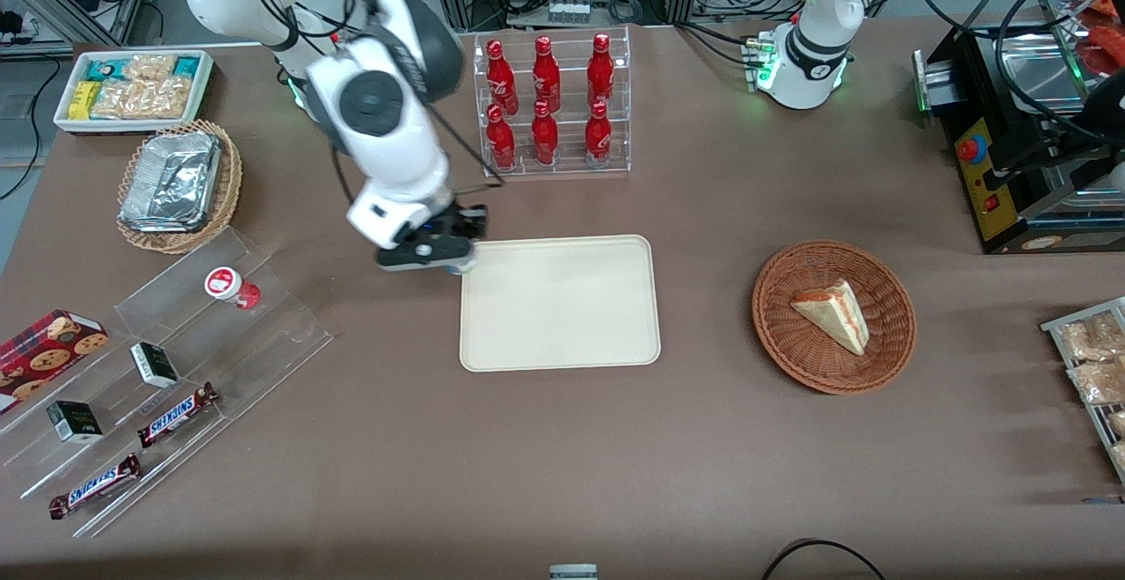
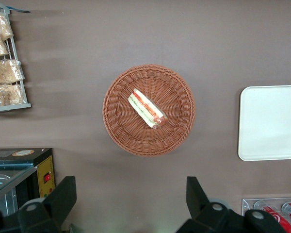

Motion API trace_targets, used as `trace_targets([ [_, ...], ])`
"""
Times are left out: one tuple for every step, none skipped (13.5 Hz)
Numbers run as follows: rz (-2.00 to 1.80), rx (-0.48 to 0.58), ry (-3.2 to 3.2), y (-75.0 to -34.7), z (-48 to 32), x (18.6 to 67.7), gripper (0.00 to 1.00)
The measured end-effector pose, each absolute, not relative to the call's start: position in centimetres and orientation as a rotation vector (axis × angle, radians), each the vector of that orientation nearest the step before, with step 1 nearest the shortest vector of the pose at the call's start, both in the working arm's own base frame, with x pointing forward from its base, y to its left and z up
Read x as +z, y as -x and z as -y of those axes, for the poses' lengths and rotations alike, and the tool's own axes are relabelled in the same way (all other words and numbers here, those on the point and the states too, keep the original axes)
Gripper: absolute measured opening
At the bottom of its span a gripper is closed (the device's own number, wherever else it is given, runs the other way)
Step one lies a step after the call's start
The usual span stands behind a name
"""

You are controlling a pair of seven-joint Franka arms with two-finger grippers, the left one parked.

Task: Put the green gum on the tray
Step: 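Lift the gum tub off the display with the right gripper, then carry the gum tub over the cream tray and set it down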

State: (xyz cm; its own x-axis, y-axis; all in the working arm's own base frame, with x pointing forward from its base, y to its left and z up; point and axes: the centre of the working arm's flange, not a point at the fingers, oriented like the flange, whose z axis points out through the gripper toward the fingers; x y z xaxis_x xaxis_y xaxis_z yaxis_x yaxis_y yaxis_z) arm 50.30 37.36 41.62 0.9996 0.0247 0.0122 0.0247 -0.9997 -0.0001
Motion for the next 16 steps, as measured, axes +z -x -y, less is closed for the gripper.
trace_targets([
  [0.023,-0.035,3.139,-50.4,-39.0,40.3,0.59],
  [0.028,-0.06,3.131,-50.4,-40.5,38.7,0.59],
  [0.042,-0.084,3.122,-50.2,-42.0,37.1,0.59],
  [0.044,-0.106,3.113,-49.9,-43.3,35.3,0.59],
  [0.039,-0.123,3.107,-49.6,-44.5,33.5,0.59],
  [0.037,-0.133,3.104,-49.4,-45.3,31.7,0.59],
  [0.041,-0.138,3.105,-49.3,-45.8,30.0,0.59],
  [0.047,-0.14,3.107,-49.2,-46.1,28.7,0.59],
  [0.054,-0.133,3.113,-49.0,-46.4,27.7,0.59],
  [0.062,-0.128,3.118,-48.8,-46.6,26.9,0.59],
  [0.069,-0.129,3.118,-48.6,-47.0,26.2,0.59],
  [0.076,-0.134,3.116,-48.4,-47.3,25.8,0.59],
  [0.082,-0.133,3.117,-48.2,-47.6,25.4,0.59],
  [0.085,-0.125,3.121,-48.0,-47.7,24.9,0.59],
  [0.085,-0.115,3.124,-47.8,-47.9,24.4,0.59],
  [0.086,-0.111,3.121,-47.5,-48.1,23.9,0.59],
])
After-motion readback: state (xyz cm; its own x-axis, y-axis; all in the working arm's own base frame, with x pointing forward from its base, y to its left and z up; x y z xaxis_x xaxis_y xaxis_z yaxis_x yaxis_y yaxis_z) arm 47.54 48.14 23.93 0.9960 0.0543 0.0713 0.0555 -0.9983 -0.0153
